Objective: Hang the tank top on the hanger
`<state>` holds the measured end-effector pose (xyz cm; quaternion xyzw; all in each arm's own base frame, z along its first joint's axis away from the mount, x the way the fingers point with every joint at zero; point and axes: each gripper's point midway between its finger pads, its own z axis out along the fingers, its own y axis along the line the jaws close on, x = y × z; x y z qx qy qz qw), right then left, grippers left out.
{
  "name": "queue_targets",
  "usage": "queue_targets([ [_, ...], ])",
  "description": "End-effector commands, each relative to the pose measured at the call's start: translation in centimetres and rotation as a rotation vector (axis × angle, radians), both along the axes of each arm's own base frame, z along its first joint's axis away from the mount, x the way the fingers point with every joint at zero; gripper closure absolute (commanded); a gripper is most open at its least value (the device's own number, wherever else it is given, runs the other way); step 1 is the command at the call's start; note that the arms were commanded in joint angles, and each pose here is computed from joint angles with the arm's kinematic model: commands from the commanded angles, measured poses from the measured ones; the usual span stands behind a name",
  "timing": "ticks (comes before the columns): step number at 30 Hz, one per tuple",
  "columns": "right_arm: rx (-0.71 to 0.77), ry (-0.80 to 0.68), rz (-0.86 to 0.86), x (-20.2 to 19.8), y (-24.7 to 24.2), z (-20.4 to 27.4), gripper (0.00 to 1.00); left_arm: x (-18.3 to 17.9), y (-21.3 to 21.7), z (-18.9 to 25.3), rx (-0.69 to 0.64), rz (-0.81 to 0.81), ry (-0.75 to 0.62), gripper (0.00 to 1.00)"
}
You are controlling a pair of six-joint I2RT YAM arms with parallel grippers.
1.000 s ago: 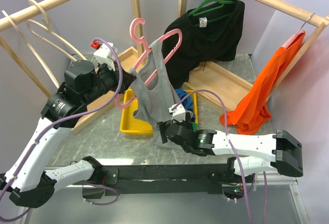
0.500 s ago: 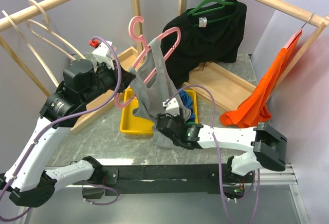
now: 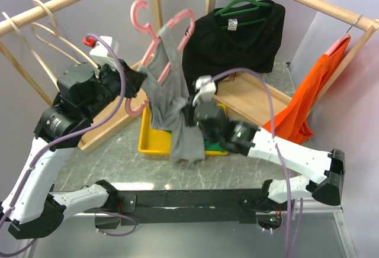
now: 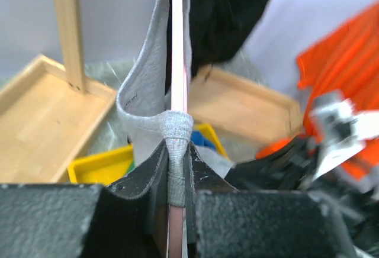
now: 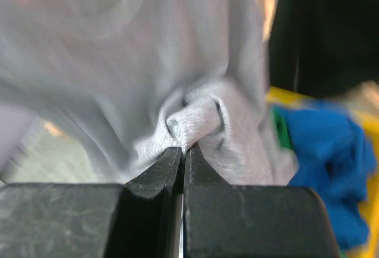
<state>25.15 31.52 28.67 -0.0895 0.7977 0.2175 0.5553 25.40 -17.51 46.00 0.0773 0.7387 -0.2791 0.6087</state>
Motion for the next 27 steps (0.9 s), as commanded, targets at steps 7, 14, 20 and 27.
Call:
queue_targets([
  [7,0.251,-0.243,0.122,9.1,6.9,17.0,1.0,1.8,3.8,7.5,-0.107,0.242,-0.145,0.99],
  [14,0.357,-0.347,0.134,16.7,12.2,19.2,1.0,5.0,3.3,5.1,-0.118,0.335,-0.101,0.99],
  [20,0.376,-0.407,0.082,21.8,15.1,15.4,1.0,7.6,2.5,2.0,-0.098,0.392,-0.045,0.99],
  [27,0.389,-0.368,0.044,26.4,17.0,8.9,1.0,10.0,1.7,-1.7,-0.058,0.418,0.024,0.99],
])
